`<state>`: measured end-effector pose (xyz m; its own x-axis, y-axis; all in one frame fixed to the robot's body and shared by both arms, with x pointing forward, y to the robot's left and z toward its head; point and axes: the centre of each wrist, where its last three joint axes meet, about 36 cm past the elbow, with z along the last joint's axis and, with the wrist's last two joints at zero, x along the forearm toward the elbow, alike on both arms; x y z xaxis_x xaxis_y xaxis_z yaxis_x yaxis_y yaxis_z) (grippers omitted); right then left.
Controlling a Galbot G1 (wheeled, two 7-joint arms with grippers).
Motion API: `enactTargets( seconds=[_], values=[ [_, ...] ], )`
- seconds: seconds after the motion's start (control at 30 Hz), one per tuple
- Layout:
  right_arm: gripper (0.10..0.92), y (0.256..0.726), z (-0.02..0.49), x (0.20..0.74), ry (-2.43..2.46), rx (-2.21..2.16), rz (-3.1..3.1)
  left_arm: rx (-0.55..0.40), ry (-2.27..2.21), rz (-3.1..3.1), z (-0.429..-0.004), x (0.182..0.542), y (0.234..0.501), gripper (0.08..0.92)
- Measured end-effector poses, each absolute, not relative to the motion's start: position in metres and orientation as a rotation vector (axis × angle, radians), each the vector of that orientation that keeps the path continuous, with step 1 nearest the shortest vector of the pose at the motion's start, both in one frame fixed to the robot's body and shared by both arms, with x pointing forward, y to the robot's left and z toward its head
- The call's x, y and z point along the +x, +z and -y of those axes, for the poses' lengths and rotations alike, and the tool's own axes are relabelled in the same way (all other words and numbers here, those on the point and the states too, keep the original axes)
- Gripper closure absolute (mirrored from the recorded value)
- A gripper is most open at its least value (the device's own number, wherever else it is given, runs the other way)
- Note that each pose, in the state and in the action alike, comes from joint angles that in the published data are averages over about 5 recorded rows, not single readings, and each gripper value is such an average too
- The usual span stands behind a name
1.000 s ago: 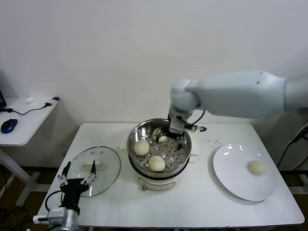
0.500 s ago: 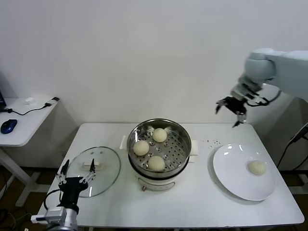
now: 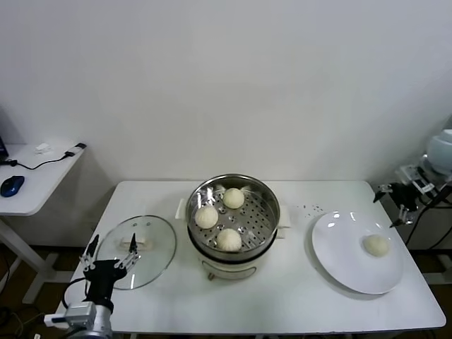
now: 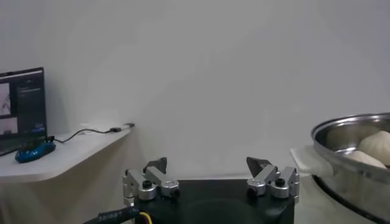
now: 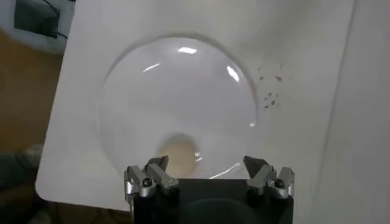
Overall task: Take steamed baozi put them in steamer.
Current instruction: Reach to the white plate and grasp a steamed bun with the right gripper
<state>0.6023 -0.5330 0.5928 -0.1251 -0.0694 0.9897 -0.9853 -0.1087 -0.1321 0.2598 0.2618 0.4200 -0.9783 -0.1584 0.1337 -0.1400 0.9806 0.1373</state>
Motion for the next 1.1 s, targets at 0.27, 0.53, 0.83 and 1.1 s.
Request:
enactTargets(
  seconds=[0.27,0.53,0.83,1.1],
  values=[
    [0.200,0.544,0.558,0.591,1.288,1.213,1.321,0.234,-0.199,2.965,-0.263,0.262,0.414,0.177],
    [0.200,0.511,0.562,0.590,1.267,1.170,1.340,0.238,-0.200,2.956,-0.264,0.266,0.411,0.177],
    [0.200,0.487,0.557,0.594,1.266,1.142,1.356,0.237,-0.202,2.952,-0.265,0.268,0.408,0.177],
    [0.200,0.471,0.555,0.592,1.248,1.132,1.364,0.236,-0.203,2.952,-0.265,0.269,0.408,0.177]
  ],
)
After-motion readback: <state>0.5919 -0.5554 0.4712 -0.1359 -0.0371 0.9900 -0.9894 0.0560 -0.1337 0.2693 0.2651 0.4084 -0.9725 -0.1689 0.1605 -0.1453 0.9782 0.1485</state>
